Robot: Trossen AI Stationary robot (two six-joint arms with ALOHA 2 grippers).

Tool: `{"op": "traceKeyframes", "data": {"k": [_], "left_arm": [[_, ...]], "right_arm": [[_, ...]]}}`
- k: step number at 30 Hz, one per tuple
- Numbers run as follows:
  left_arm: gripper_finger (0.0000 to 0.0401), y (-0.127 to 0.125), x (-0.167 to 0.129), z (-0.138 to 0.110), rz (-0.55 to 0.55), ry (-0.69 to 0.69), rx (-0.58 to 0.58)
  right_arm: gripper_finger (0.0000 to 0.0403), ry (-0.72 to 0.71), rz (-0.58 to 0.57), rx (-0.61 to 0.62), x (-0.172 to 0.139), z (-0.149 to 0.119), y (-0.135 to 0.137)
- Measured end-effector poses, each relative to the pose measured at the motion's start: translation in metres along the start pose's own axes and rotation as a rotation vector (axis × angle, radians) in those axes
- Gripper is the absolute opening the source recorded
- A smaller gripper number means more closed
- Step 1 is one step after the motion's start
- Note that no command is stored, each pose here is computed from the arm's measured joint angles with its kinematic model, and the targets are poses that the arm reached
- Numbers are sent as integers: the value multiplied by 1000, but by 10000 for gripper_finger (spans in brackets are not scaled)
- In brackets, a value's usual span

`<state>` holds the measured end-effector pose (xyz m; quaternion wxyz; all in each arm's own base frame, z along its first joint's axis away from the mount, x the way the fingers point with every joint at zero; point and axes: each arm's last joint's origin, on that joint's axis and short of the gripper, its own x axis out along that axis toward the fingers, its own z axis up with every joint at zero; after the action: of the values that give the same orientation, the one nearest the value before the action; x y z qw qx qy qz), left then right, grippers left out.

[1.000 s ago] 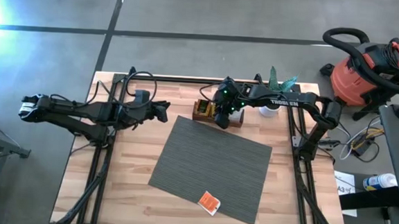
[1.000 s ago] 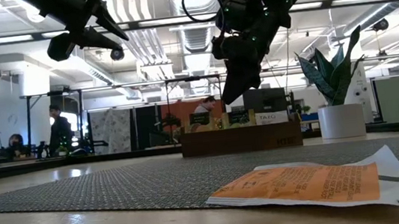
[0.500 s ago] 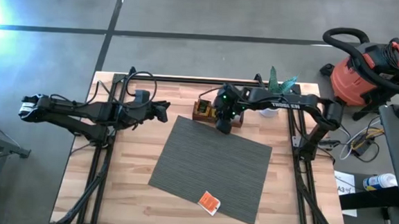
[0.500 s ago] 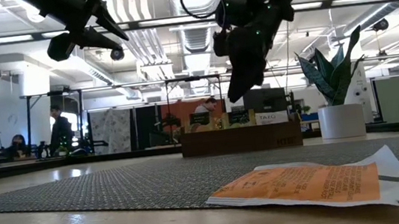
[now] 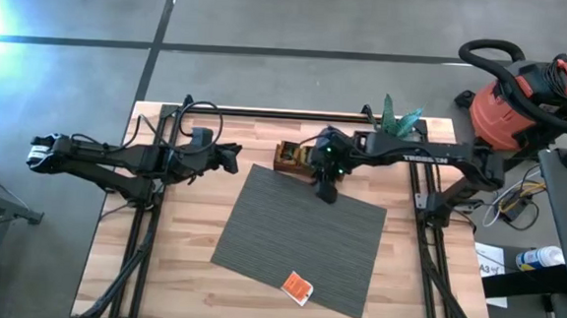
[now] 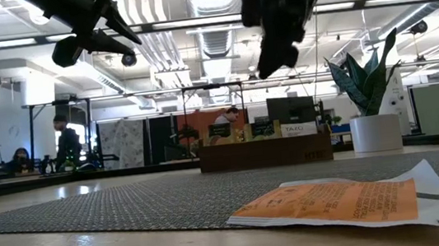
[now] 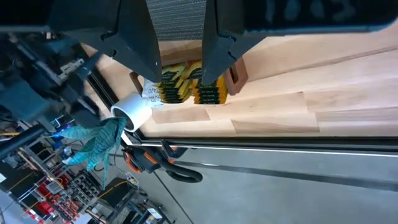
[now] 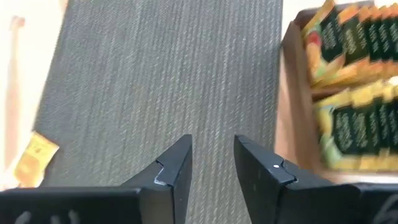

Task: Pick & Place Tea
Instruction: Put the white orange tea bag into the right section of the wooden organizer

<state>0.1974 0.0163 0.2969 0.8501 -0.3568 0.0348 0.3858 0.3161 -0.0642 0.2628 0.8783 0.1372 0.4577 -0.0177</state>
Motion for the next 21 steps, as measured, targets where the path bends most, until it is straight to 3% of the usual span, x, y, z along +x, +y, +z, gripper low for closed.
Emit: {"op": "traceKeyframes", "data": {"k": [7, 11, 13, 16, 21], "left_arm": [[110, 0, 0, 0, -1, 0, -145], [110, 0, 0, 0, -1, 1, -171], [110, -2, 0, 0, -24, 25, -257], [110, -14, 1, -3, -137, 88, -340], [110, -52, 3, -23, -400, 102, -319]], "right_arm": [[107, 19, 29, 38, -21, -15, 22], [107, 34, 46, 76, -27, -34, 32], [109, 49, 51, 102, -29, -48, 37], [109, 67, 71, 144, -33, -71, 45], [109, 49, 131, 224, -38, -105, 58]]}}
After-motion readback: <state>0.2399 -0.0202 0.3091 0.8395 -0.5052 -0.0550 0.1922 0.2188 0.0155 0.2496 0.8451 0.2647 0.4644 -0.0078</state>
